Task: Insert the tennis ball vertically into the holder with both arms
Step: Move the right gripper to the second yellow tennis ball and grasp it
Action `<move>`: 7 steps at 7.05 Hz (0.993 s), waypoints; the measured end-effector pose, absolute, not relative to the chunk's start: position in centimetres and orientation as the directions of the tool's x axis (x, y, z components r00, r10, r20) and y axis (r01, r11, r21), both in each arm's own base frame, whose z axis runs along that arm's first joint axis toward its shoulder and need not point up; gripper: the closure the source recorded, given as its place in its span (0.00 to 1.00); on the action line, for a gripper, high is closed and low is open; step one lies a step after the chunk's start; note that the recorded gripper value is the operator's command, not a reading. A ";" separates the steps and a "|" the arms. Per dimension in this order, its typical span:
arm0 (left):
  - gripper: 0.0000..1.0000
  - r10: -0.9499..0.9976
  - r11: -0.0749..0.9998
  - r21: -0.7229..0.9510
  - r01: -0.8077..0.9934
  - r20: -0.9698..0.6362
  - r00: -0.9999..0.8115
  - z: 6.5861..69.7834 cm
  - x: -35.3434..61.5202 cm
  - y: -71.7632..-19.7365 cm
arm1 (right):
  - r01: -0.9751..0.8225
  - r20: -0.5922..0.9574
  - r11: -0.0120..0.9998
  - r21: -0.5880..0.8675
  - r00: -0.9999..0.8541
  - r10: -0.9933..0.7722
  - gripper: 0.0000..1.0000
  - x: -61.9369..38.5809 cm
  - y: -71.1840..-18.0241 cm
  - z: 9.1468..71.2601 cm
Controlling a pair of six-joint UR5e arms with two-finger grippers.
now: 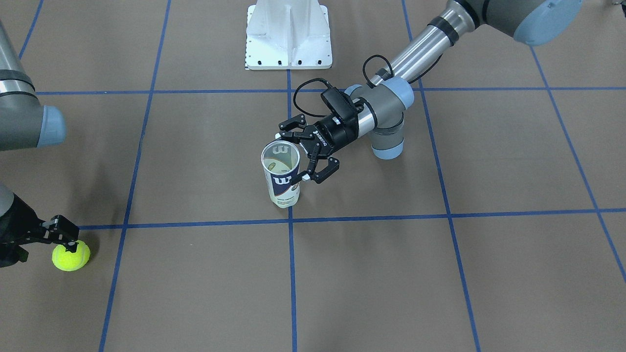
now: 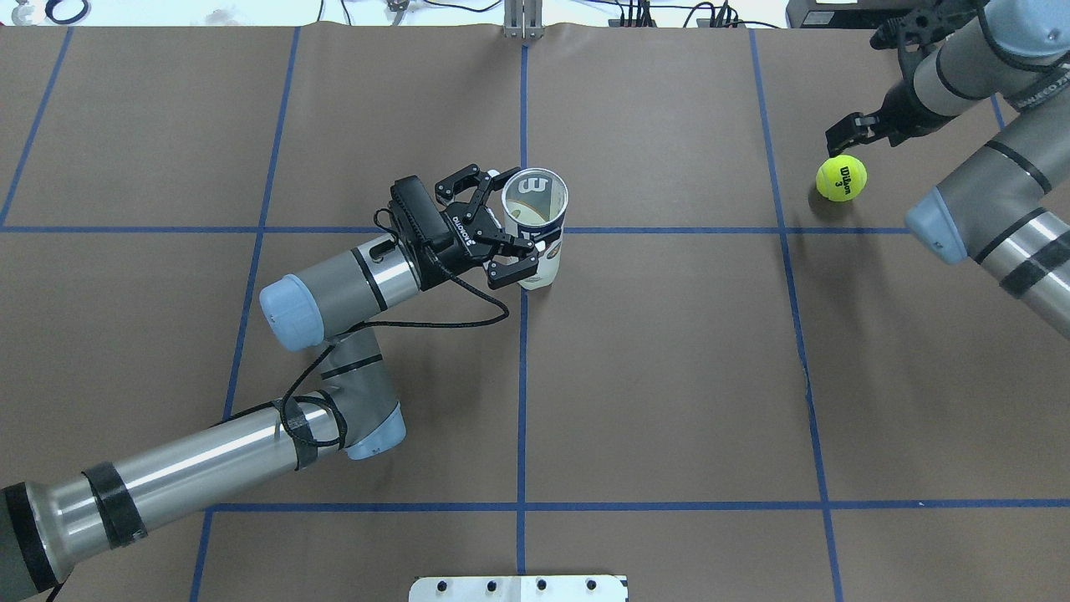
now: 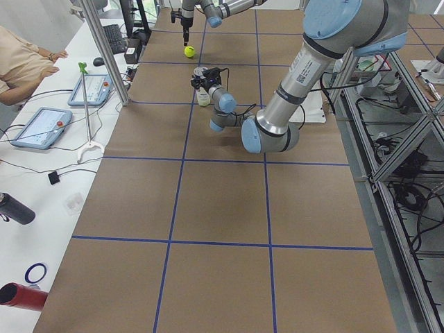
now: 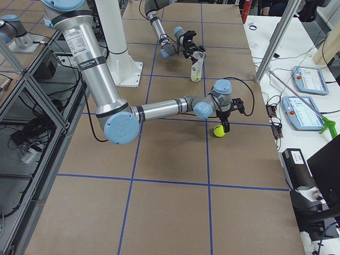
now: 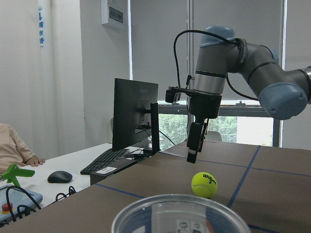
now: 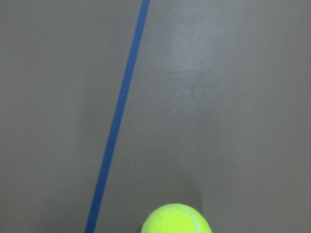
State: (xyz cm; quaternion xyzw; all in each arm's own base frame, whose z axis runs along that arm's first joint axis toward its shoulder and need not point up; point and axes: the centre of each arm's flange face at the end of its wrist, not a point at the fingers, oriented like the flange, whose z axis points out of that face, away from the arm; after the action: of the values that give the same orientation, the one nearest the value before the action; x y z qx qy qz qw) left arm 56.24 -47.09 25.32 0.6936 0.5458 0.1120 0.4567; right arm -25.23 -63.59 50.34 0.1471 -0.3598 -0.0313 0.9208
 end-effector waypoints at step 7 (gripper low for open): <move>0.02 0.861 0.013 0.755 0.656 -0.342 0.376 25.2 56.3 -47.0 | -0.040 0.614 0.943 0.331 0.768 -0.183 1.00 -30.1 -61.7 53.5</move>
State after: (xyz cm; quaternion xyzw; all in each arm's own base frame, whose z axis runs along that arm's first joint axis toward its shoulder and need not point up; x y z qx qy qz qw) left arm 56.32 -46.99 25.20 0.6932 0.5470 0.1127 0.4556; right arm -30.06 -61.66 53.52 0.1648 -0.3383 -0.0388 0.9257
